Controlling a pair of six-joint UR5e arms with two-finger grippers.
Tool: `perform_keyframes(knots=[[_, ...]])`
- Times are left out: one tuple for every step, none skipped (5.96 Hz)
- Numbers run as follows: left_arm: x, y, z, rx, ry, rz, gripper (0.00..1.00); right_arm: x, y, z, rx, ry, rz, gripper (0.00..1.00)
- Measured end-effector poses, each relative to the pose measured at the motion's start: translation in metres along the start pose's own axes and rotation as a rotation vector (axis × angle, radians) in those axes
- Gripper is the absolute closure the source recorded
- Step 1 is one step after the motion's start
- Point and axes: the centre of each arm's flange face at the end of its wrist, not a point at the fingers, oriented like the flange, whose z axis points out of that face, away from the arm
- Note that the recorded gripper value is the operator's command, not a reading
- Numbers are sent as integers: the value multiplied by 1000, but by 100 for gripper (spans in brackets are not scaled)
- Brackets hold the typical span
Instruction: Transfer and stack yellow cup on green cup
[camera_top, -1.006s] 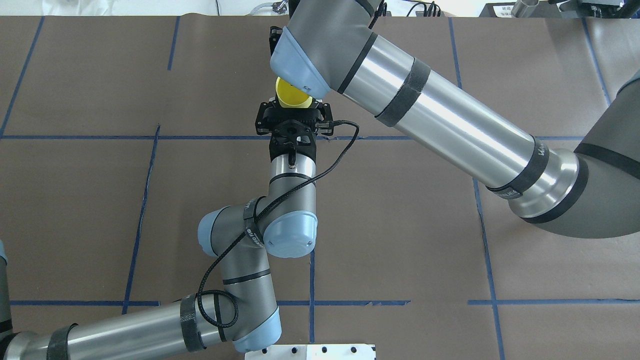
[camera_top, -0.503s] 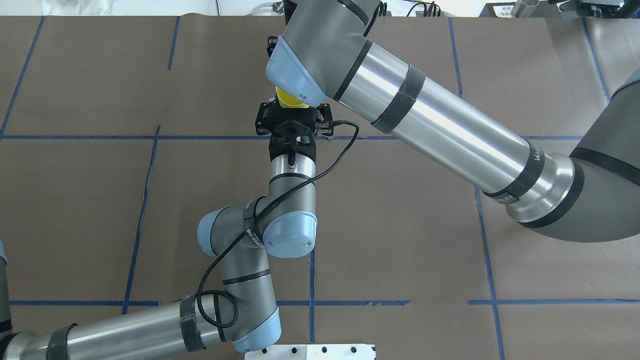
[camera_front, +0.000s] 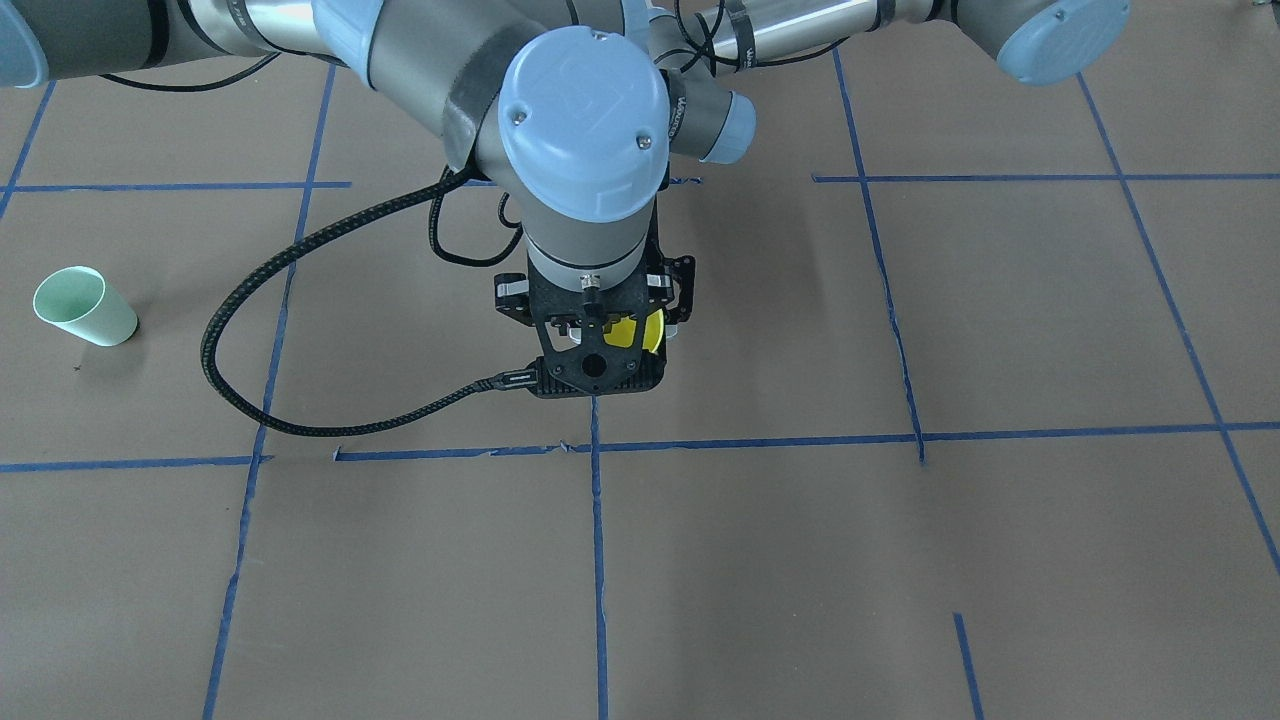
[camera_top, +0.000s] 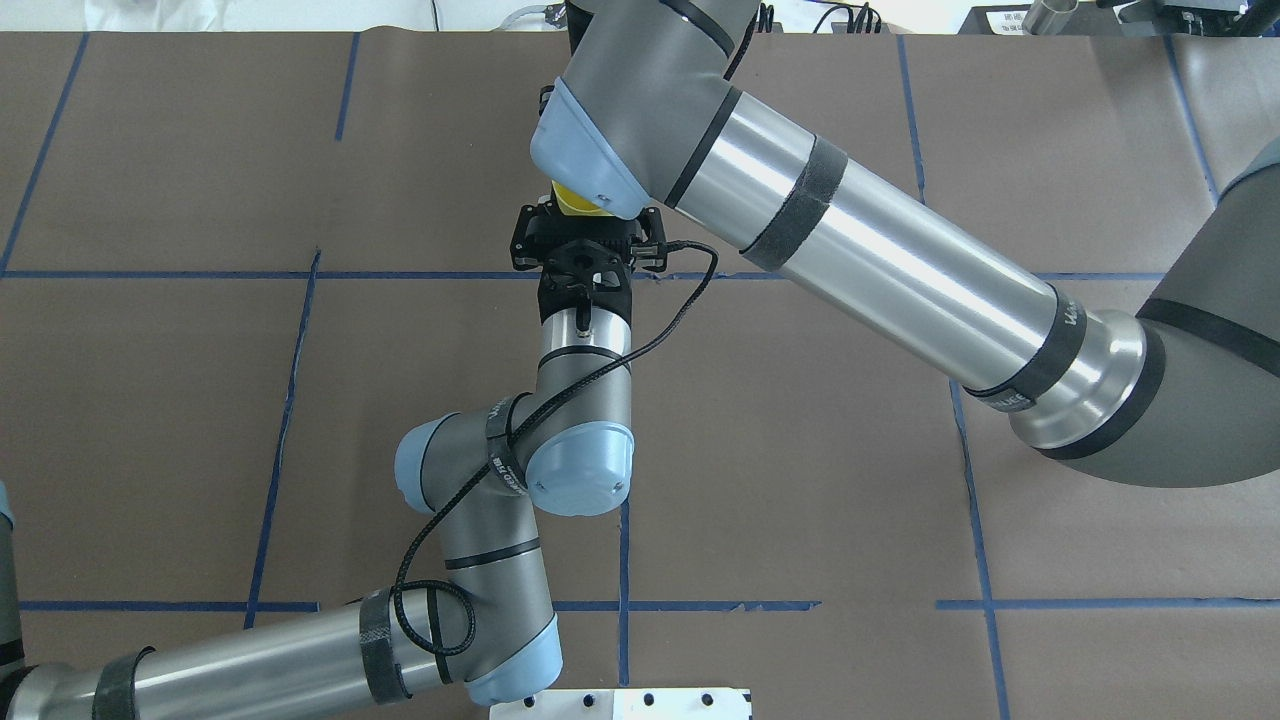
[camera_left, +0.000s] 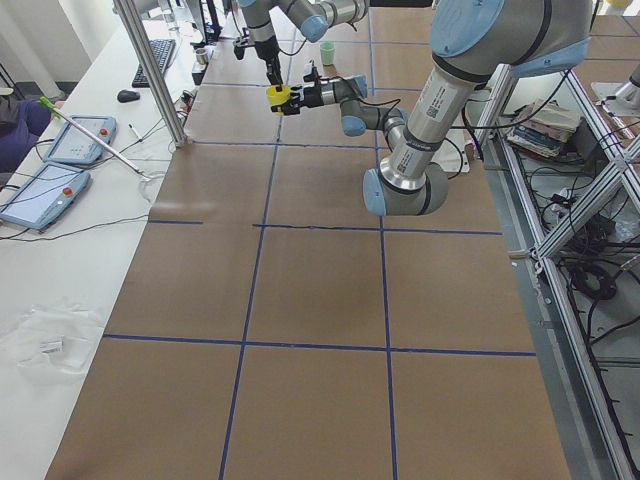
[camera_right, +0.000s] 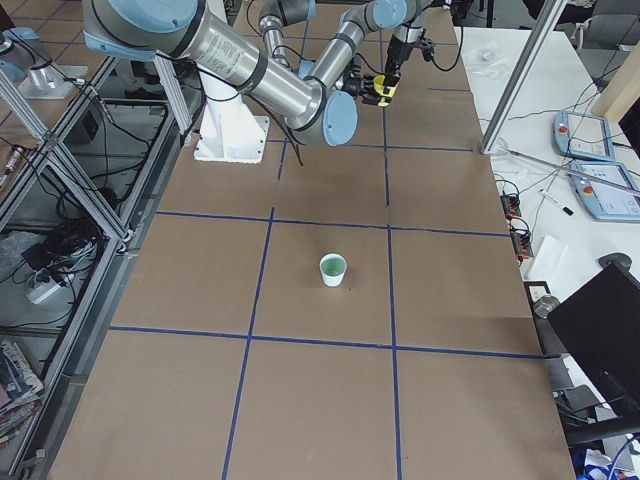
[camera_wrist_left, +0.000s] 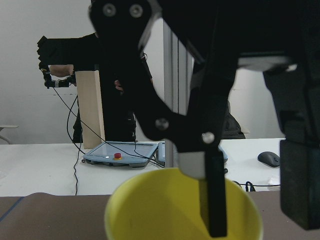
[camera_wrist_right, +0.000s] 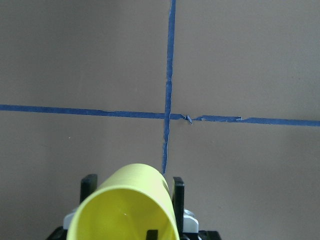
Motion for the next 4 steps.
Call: perform_keyframes(knots=[[0,0,0,0,0,0,55,-1,1,1,-1,0,-1,64],[0,0,0,0,0,-1,55,-1,1,2,-2,1,-1,90],[0,-1,0,1,0,-1,55,-2,2,1,-1,0,-2,100],[0,-1,0,0,0,-1,51,-2,2,0,1,-2,-4,100]])
